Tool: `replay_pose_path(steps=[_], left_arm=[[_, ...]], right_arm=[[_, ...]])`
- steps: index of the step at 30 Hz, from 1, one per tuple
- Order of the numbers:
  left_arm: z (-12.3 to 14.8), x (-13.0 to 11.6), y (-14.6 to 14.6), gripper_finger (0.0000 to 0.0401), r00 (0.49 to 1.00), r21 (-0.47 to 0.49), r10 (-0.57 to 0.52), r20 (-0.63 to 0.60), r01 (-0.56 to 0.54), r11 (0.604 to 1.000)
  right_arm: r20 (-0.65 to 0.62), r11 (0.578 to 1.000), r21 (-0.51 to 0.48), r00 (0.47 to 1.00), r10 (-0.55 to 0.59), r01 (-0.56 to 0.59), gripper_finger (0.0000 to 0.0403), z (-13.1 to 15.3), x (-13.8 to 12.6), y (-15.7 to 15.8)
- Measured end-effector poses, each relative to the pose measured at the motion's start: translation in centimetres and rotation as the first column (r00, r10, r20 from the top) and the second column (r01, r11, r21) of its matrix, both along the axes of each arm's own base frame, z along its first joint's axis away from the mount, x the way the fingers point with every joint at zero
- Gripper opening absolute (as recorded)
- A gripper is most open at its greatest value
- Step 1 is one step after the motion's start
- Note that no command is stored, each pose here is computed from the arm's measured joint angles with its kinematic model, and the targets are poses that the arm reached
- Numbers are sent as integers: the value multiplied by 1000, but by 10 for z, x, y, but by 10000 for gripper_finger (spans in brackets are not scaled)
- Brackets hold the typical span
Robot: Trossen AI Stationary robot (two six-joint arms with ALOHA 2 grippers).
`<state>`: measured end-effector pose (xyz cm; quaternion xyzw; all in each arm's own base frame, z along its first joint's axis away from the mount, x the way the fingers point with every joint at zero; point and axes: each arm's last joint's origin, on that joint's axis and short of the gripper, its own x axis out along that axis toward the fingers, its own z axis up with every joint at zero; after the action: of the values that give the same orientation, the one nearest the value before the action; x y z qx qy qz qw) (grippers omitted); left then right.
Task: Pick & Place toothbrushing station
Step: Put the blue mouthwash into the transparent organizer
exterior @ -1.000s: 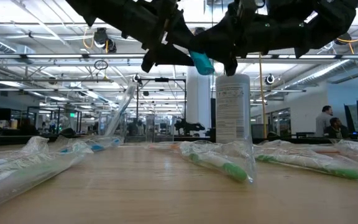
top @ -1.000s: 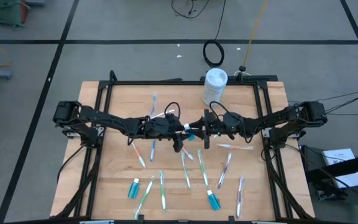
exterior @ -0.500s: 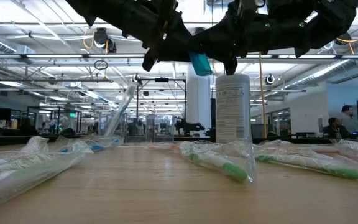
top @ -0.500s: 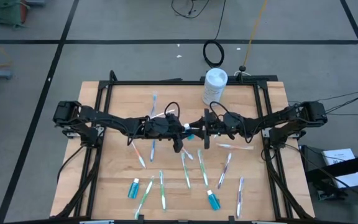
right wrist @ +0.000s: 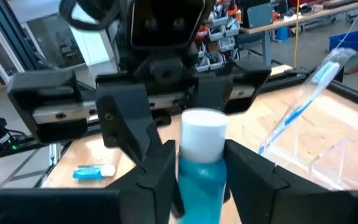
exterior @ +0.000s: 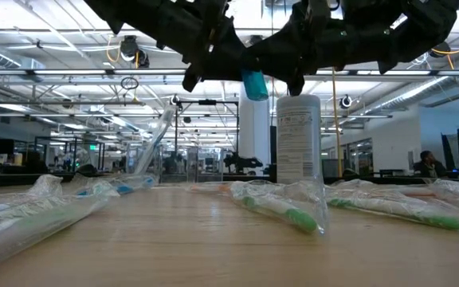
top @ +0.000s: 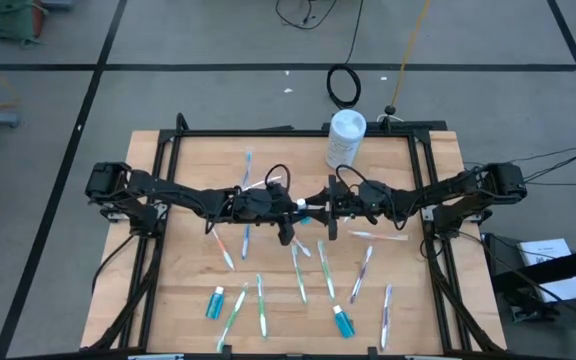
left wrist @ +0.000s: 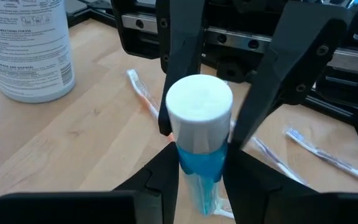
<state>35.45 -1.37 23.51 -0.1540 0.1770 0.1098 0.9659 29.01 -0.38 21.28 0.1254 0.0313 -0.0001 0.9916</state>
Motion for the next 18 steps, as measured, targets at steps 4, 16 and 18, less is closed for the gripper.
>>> replay_pose_path(steps=[4,16,18], left_arm=[[0,0,0,112,1000,10,-2,-3,2,1000],[7,-10,2,113,998,79,3,-61,1,997],[12,-17,4,113,995,110,37,-90,-27,994]], right_arm=[[0,1000,-3,1000,1,-1,158,0,0,0],[-93,1000,-7,996,1,-2,191,0,-7,-2],[-168,1000,-4,986,-10,10,192,-2,-13,-5]])
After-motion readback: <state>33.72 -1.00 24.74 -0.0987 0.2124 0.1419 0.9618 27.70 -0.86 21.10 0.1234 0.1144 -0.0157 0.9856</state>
